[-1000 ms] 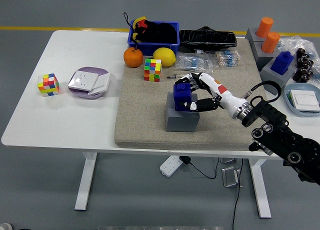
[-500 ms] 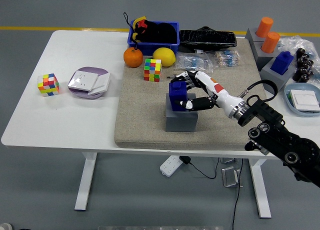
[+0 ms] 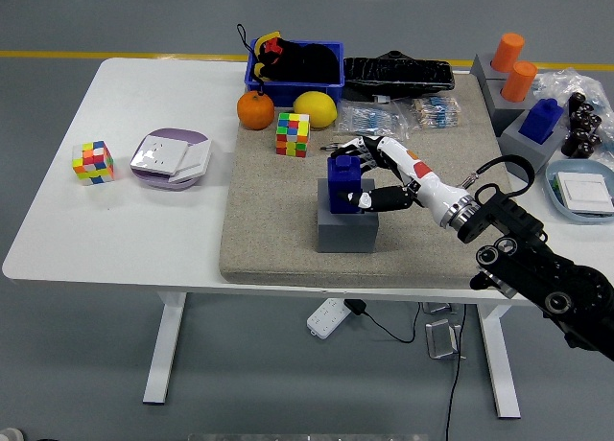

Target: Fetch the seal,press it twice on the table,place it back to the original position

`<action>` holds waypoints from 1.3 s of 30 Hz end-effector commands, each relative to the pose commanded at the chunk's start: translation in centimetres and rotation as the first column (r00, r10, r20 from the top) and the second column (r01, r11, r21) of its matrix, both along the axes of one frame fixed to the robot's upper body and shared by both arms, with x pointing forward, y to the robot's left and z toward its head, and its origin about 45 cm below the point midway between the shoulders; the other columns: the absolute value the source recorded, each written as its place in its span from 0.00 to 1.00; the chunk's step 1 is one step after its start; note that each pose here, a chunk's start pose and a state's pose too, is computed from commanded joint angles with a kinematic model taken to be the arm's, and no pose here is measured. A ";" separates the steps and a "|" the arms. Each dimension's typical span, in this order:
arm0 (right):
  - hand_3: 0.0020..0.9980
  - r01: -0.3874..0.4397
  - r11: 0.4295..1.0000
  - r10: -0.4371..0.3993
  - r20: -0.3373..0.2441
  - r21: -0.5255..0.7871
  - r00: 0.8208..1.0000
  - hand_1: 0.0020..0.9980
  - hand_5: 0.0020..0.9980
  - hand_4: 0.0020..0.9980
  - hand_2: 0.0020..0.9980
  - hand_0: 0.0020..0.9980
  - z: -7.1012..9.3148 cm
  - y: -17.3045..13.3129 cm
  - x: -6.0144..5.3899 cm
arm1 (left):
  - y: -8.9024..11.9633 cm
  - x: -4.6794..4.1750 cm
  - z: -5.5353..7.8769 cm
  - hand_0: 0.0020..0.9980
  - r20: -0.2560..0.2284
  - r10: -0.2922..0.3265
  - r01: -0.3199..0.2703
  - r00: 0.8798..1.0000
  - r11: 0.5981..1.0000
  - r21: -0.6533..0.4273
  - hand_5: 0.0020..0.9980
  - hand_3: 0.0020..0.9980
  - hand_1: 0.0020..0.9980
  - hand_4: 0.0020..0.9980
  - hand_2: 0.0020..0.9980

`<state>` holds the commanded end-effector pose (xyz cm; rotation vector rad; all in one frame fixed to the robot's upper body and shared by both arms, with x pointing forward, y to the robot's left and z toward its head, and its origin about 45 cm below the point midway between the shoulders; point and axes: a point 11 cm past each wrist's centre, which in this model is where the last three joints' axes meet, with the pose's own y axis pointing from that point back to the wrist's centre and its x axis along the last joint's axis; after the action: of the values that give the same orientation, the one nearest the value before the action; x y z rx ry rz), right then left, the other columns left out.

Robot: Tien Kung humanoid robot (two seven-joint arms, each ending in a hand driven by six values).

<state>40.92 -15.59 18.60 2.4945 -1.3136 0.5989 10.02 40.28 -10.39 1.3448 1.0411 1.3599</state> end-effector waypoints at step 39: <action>0.43 0.002 1.000 -0.002 -0.009 -0.011 1.000 0.40 0.00 0.75 0.44 0.55 -0.3 -0.6 -0.2 | 0.0 -0.04 0.0 0.79 0.000 -0.002 0.002 1.000 1.000 -0.001 0.46 0.76 0.74 0.63 0.74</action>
<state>40.73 -16.19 18.26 2.4837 -1.3061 0.5928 9.97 40.23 -10.41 1.3451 1.0402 1.3575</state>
